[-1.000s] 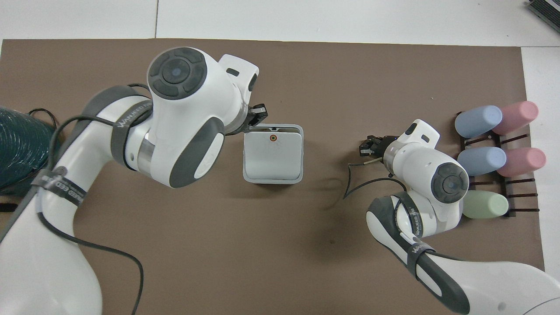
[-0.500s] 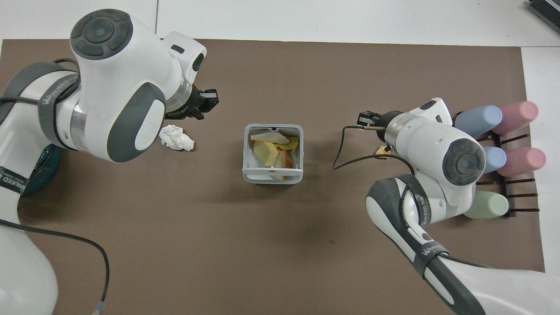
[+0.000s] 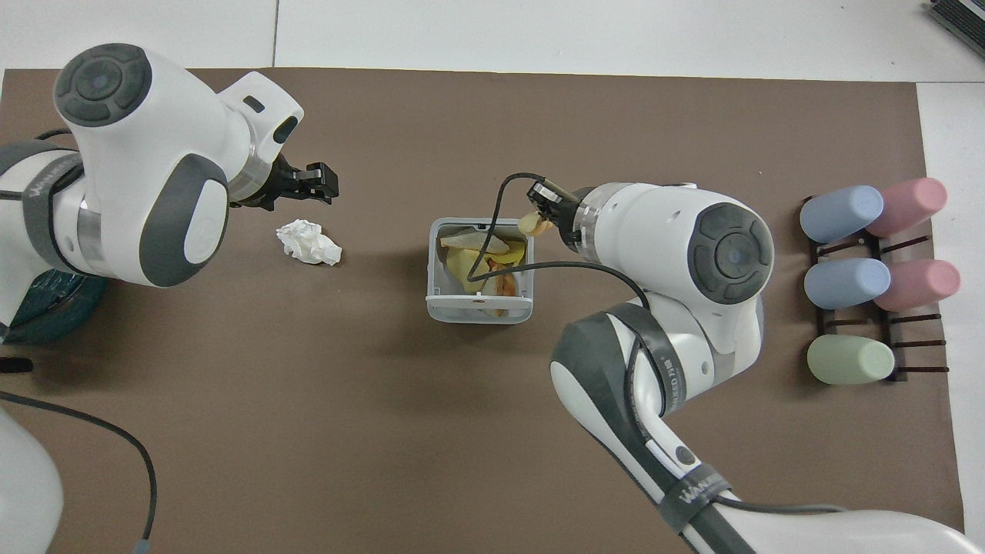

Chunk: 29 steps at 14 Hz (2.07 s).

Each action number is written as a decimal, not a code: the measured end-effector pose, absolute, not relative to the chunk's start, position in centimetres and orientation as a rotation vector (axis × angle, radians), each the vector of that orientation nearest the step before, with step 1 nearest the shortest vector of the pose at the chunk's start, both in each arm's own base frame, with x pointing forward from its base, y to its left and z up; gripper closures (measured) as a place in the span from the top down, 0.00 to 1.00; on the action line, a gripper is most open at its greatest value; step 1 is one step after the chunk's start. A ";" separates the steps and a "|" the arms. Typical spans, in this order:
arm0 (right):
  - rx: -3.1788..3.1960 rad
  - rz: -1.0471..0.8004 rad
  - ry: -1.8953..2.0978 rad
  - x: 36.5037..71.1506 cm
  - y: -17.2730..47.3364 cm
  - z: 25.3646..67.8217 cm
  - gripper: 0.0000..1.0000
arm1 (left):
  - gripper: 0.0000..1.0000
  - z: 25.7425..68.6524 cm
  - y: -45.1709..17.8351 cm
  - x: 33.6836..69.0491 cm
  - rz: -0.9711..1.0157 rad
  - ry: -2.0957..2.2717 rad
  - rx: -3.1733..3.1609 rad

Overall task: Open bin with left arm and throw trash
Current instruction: 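Drop the yellow scrap into the open bin with the right gripper, then grasp the paper with the left gripper while the right gripper withdraws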

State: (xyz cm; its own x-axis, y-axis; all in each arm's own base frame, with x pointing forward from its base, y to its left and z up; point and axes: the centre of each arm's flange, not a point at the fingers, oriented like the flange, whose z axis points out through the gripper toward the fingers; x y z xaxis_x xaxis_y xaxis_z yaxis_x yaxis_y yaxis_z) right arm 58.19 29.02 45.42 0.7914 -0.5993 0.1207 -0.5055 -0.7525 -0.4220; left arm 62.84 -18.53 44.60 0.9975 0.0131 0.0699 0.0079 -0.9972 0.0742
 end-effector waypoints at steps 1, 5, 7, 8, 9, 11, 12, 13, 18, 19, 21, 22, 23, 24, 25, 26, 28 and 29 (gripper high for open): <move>-2.598 -0.324 0.854 57.8 30.3 45.1 0.02 | 0.99 43.2 -18.5 62.3 0.113 -0.004 3.067; -2.612 -0.239 0.876 56.0 34.5 42.4 0.08 | 1.00 38.8 -18.0 61.2 0.133 -0.034 3.069; -2.645 -0.201 0.882 55.8 34.5 41.6 0.31 | 1.00 36.4 -16.9 60.8 0.136 -0.028 3.080; -2.662 -0.189 0.883 55.8 34.3 41.6 0.41 | 1.00 35.2 -16.5 60.5 0.133 -0.024 3.082; -2.680 -0.184 0.880 55.9 34.2 41.7 0.53 | 1.00 34.1 -16.3 60.3 0.130 -0.022 3.083; -2.710 -0.208 0.860 56.1 33.7 42.1 0.76 | 1.00 32.7 -16.2 60.0 0.130 -0.023 3.082; -2.720 -0.219 0.840 56.2 33.4 42.2 0.85 | 1.00 32.5 -16.2 59.9 0.129 -0.023 3.082; -2.736 -0.233 0.804 56.5 33.0 42.3 0.96 | 0.95 32.5 -16.2 59.9 0.129 -0.024 3.083; -2.836 -0.339 0.676 59.8 26.4 42.1 1.00 | 0.66 32.2 -16.2 59.9 0.125 -0.024 3.084; -2.854 -0.336 0.659 60.2 25.0 41.6 1.00 | 0.56 32.2 -16.2 59.9 0.124 -0.024 3.084; -2.911 -0.312 0.597 60.4 21.5 39.9 1.00 | 0.45 32.2 -16.2 59.9 0.124 -0.024 3.084; -2.938 -0.298 0.567 60.4 19.6 39.1 1.00 | 0.37 32.2 -16.2 59.9 0.126 -0.024 3.083; -2.961 -0.288 0.532 60.4 17.7 38.4 1.00 | 0.25 32.2 -16.2 59.9 0.129 -0.024 3.083; -2.982 -0.282 0.494 60.5 15.8 38.0 1.00 | 0.25 32.3 -16.2 59.9 0.133 -0.023 3.082; -2.993 -0.293 0.459 60.5 14.1 37.6 1.00 | 0.17 32.3 -16.2 60.0 0.136 -0.023 3.081; -2.994 -0.338 0.418 60.6 12.3 37.1 1.00 | 0.07 32.4 -16.2 60.0 0.140 -0.024 3.080; -2.989 -0.453 0.330 60.1 9.5 35.0 1.00 | 0.02 33.0 -16.5 60.3 0.155 -0.029 3.077; -2.991 -0.473 0.303 59.4 8.9 33.7 1.00 | 0.02 33.4 -16.7 60.5 0.157 -0.034 3.076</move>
State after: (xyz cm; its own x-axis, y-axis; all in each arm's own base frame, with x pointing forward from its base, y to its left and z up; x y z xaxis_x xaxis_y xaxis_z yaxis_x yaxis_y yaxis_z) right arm 59.45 8.88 33.70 0.9320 -0.2103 0.2953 -0.1798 -0.9754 -0.1272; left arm 60.53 -16.68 33.43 0.9946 -0.0187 0.1023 -0.0249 -0.9979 0.0599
